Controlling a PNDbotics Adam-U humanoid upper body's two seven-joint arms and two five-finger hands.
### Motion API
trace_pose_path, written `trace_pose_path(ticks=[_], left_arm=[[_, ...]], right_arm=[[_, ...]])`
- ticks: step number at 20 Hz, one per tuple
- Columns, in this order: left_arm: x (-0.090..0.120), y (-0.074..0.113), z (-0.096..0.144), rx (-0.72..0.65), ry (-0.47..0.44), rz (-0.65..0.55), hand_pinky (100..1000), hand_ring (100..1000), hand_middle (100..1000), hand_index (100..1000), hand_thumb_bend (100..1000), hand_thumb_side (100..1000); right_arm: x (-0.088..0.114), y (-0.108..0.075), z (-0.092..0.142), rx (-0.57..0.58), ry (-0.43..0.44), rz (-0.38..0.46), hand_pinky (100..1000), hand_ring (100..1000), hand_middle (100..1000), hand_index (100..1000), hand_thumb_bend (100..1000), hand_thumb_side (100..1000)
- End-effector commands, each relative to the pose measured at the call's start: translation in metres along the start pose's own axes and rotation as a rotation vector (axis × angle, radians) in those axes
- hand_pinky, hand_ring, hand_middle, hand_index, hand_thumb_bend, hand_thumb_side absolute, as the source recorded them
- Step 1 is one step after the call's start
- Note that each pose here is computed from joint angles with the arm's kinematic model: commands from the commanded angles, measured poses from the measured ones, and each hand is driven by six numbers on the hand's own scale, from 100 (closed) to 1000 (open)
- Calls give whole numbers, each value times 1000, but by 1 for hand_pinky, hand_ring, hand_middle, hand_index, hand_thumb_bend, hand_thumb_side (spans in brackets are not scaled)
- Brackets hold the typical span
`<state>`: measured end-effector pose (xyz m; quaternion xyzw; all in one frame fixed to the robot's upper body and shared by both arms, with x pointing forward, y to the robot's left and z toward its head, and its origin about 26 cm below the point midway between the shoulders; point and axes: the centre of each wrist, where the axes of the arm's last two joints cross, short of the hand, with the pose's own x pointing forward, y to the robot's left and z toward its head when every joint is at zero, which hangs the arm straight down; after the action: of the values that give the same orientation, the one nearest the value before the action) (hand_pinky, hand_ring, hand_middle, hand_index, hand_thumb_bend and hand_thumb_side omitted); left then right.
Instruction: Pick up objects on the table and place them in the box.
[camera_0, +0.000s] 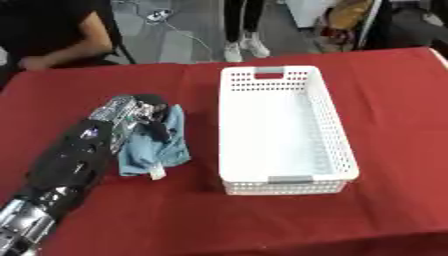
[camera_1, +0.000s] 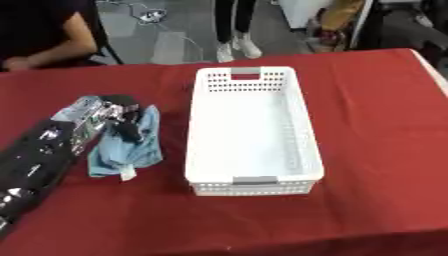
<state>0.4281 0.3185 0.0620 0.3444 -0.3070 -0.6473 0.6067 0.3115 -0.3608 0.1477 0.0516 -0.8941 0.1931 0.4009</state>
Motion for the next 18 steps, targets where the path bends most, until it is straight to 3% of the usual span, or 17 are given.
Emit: trace_pose_path(ticks=[1,2,8,15,18], left_arm=[[-10,-13,-2,-4,27,24,100,100,135,210,100,246],[-10,-12,-1,6,26,30,100,100,100,182,100,246],[-16,1,10,112,19,130,100,100,100,120,100,255],[-29,20,30,402,-57,595,100,100,100,100,100,315],[-37,22,35,498,-74,742,100,100,100,100,100,329]], right_arm=[[9,-4,-8,4,-32,21,816,944,888,1000,100,915],[9,-4,-8,3,-32,21,816,944,888,1000,100,916],[8,-5,-7,-1,-29,23,816,944,888,1000,100,916],[8,-5,-6,-9,-27,25,816,944,888,1000,100,917],[8,-5,-5,-9,-25,24,816,945,888,1000,100,917]])
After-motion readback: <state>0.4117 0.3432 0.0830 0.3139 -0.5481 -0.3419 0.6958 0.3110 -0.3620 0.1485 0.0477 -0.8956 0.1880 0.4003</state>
